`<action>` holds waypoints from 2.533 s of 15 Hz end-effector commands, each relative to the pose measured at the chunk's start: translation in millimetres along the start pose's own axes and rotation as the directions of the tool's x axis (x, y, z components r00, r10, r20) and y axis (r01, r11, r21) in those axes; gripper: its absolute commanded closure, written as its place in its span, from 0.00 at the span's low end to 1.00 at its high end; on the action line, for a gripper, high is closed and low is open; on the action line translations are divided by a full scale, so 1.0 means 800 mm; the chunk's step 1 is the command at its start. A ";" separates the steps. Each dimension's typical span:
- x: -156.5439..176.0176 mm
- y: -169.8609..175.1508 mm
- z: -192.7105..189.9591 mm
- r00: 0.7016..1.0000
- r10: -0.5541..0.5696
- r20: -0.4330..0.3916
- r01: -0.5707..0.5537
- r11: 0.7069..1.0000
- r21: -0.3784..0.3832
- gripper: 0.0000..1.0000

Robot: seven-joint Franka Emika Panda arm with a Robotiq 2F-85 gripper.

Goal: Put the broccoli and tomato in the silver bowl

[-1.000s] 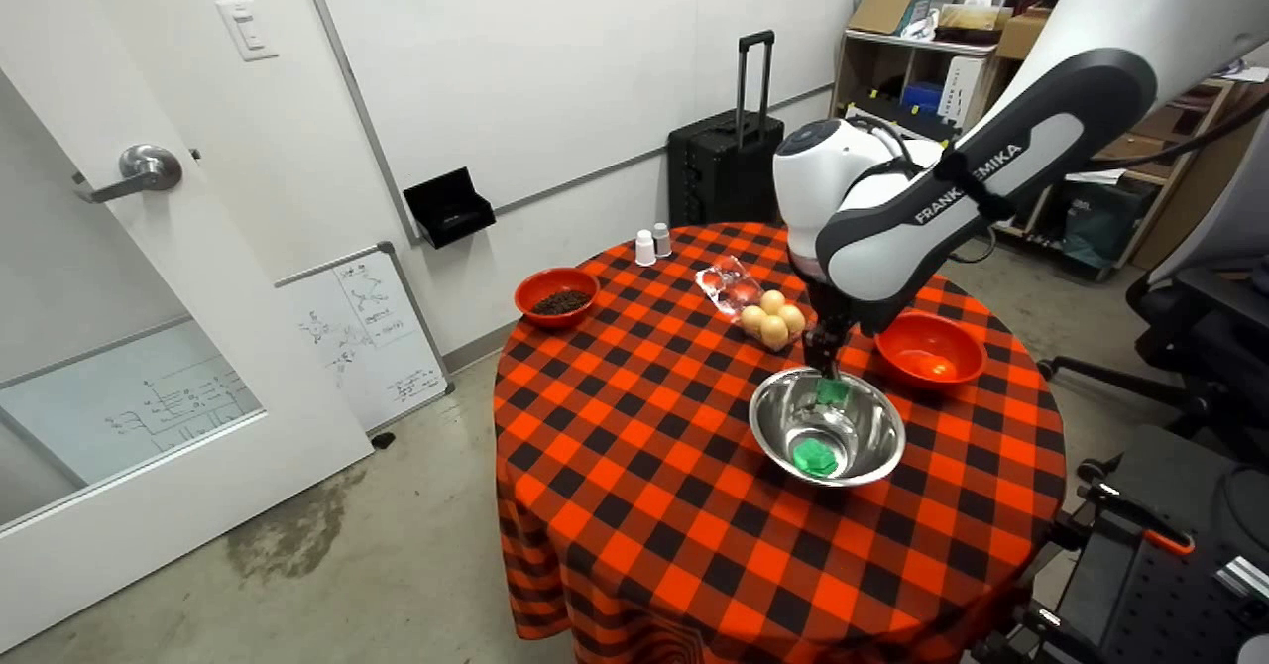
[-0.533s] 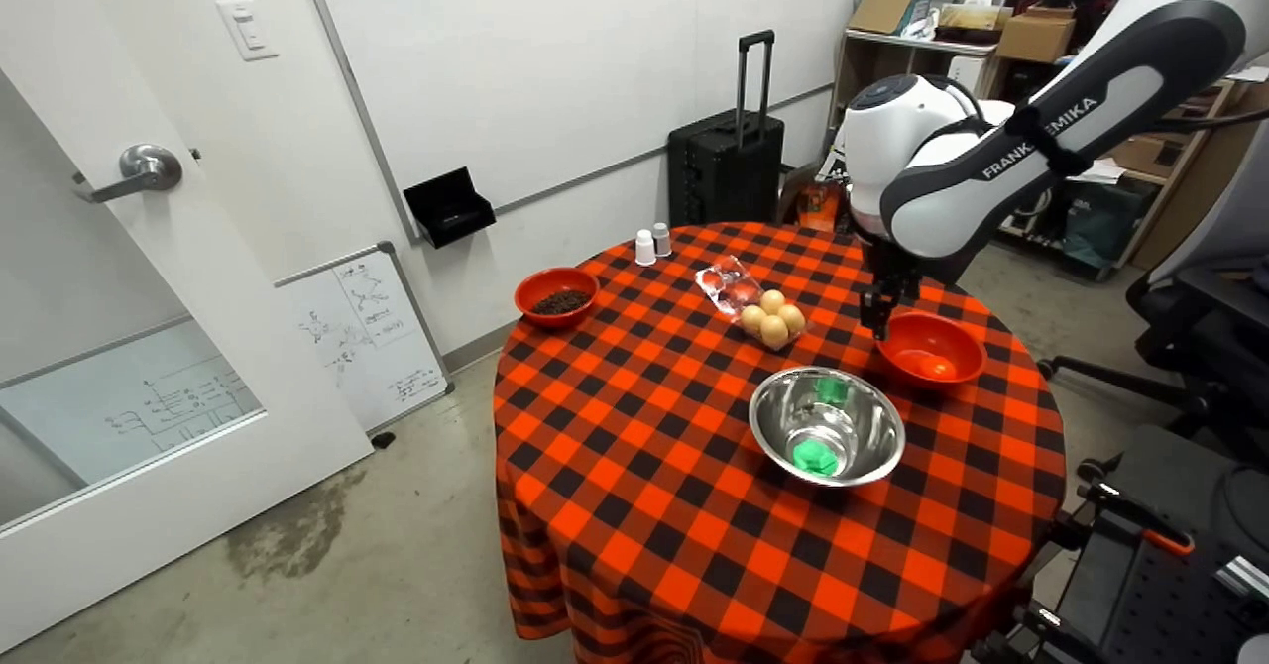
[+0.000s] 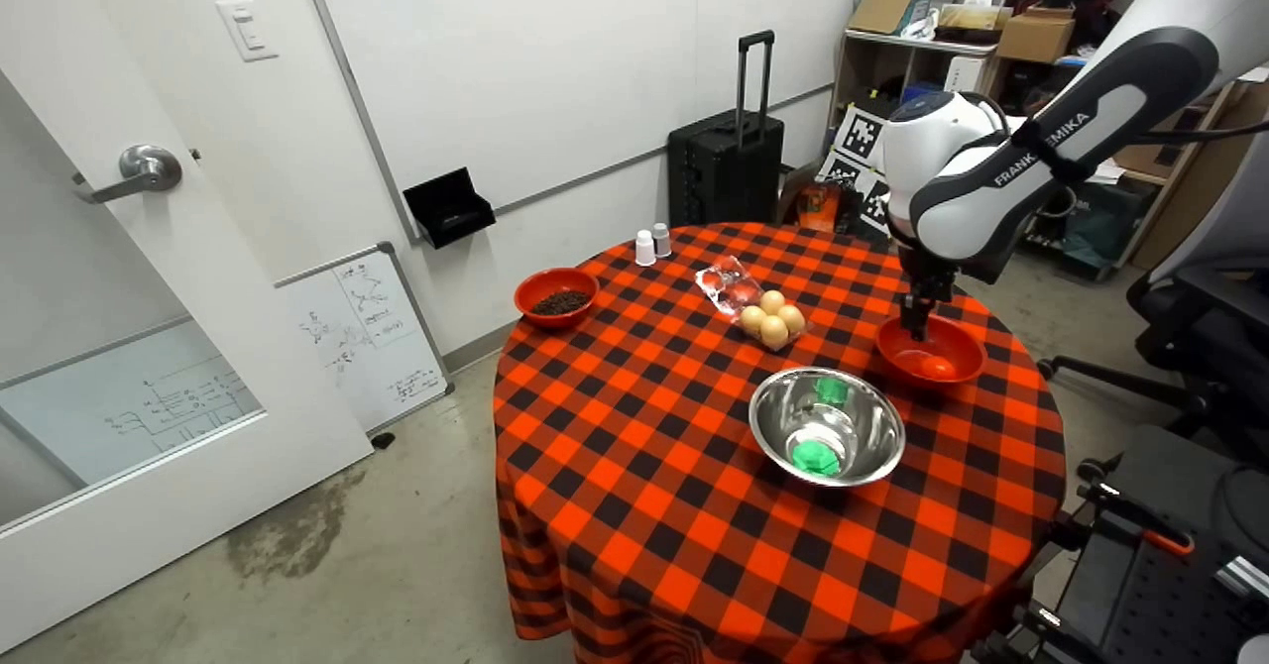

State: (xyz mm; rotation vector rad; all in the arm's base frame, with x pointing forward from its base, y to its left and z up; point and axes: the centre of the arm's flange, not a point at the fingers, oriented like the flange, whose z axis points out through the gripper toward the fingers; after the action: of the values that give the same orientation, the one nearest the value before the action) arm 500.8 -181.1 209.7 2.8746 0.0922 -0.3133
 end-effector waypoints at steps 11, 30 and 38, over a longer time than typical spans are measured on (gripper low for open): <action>0.013 -0.013 0.071 0.986 -0.156 0.065 0.149 0.983 0.107 0.00; 0.035 0.018 0.132 0.976 -0.152 0.153 0.127 0.979 0.158 0.55; 0.039 0.026 0.094 0.982 -0.142 0.126 0.123 0.982 0.143 0.60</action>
State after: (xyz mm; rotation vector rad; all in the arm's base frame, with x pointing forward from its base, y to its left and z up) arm 508.6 -219.9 114.9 2.9599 0.2235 -0.5790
